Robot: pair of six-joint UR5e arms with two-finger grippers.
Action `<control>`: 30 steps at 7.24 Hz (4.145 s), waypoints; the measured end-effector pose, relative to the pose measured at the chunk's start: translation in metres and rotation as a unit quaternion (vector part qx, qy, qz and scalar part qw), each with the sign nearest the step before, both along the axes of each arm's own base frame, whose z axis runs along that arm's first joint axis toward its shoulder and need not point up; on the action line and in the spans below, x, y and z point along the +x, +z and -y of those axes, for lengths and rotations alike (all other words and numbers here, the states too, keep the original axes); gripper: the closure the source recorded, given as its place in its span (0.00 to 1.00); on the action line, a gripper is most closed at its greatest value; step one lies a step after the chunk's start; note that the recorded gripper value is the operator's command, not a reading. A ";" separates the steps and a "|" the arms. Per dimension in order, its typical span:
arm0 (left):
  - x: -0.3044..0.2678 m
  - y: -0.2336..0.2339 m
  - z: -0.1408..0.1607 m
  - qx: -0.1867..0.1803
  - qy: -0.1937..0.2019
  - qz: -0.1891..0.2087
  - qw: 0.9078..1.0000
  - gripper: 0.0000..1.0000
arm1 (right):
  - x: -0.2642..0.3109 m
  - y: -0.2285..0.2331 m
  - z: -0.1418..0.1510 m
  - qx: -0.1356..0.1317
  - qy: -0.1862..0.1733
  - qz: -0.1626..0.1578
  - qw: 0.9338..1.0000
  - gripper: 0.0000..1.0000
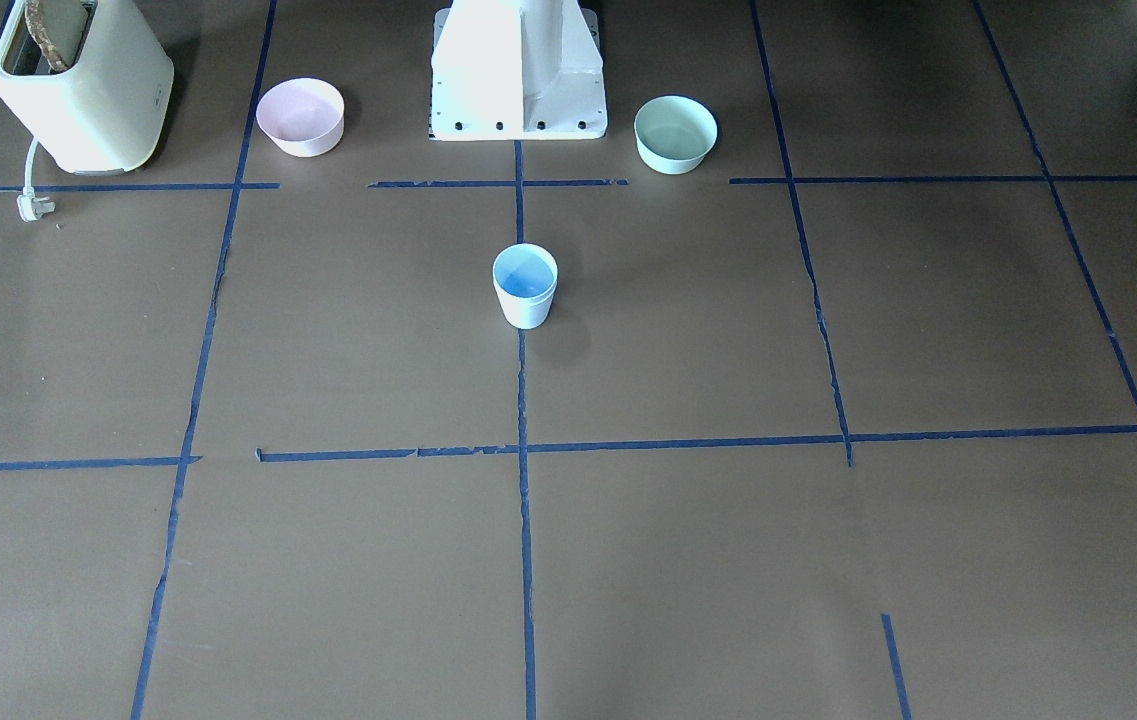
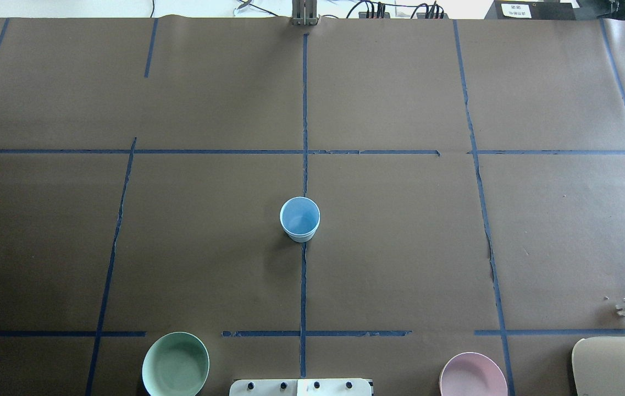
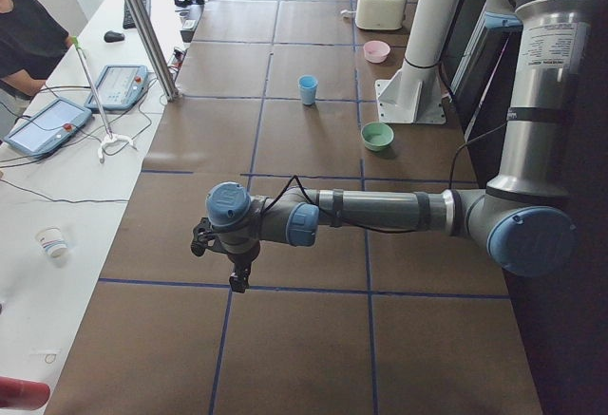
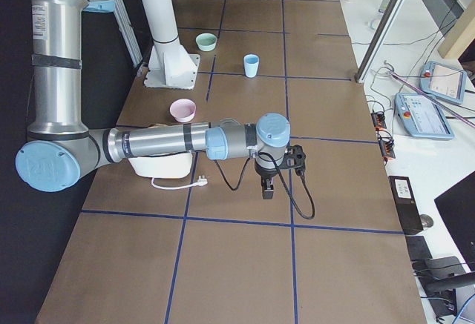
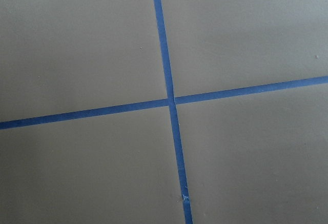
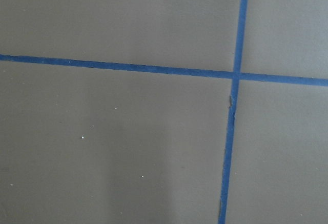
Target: Stack blue cups with both arms
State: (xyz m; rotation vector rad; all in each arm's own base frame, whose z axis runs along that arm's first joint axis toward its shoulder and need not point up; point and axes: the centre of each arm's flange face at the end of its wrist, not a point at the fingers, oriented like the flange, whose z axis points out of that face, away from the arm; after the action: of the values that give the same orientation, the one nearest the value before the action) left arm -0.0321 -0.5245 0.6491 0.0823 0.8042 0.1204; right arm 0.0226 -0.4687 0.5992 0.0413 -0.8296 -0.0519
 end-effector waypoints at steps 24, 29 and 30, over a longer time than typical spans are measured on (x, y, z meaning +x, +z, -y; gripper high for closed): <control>-0.041 0.011 -0.028 -0.021 -0.013 0.010 1.000 0.00 | 0.052 0.075 -0.015 -0.037 0.043 0.001 0.998 0.00; -0.041 0.010 -0.028 -0.020 -0.013 0.009 1.000 0.00 | 0.052 0.075 -0.015 -0.037 0.043 0.000 0.998 0.00; -0.041 0.011 -0.029 -0.021 -0.013 0.008 1.000 0.00 | 0.052 0.074 -0.014 -0.036 0.043 0.000 0.998 0.00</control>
State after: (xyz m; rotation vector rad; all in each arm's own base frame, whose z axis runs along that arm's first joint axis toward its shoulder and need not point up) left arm -0.0729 -0.4960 0.6599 0.0526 0.7896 0.0797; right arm 0.0744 -0.4546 0.6735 0.0085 -0.8282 0.0594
